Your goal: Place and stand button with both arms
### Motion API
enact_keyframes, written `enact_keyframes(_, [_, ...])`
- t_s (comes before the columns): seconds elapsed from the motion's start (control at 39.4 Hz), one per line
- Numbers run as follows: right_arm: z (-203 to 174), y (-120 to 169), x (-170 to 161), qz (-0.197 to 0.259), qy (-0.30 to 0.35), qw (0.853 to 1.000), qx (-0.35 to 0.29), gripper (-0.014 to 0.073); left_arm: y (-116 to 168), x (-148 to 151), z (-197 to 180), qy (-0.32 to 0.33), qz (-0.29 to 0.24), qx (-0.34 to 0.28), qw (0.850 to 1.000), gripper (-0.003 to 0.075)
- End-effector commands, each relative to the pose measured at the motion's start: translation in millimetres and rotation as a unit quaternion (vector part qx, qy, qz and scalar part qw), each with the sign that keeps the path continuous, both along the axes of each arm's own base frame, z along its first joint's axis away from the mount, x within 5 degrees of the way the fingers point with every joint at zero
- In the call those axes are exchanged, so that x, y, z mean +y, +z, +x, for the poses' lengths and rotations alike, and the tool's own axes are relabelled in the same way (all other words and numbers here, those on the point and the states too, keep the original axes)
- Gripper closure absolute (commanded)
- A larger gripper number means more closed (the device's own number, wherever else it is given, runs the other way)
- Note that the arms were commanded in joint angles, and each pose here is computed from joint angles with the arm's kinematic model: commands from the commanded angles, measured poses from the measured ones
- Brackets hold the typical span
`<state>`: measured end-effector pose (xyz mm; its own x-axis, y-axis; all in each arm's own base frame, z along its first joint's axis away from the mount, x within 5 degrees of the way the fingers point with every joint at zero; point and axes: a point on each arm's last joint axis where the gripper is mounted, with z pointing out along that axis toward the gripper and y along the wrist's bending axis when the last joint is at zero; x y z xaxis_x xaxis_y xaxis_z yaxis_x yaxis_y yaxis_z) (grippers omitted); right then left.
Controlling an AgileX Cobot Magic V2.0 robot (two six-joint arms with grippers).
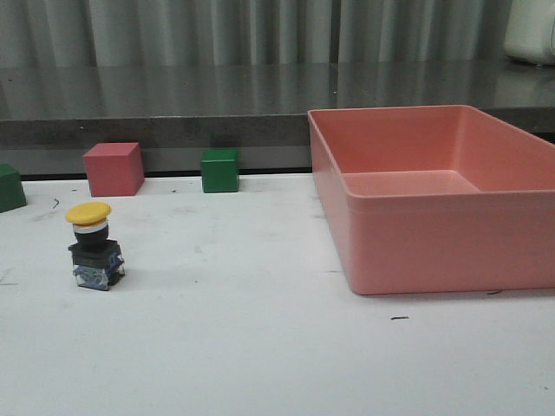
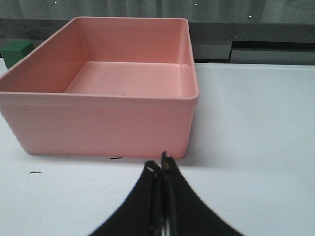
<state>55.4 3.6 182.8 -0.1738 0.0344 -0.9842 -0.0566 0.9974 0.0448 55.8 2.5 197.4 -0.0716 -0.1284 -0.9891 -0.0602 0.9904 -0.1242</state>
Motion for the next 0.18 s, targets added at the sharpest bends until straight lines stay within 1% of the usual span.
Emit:
enact_keyframes(0.0, [-0.5,8.7,0.1,-0.001,0.002,0.999,-0.047,0.0657,6.0,0.1,-1.0,0.001,-0.004,-0.05,0.999,0.0741])
enact_keyframes(0.15, [-0.5,8.7,0.1,-0.001,0.002,0.999,-0.047,0.0657,6.0,0.1,-1.0,0.001,-0.004,-0.05,0.999,0.0741])
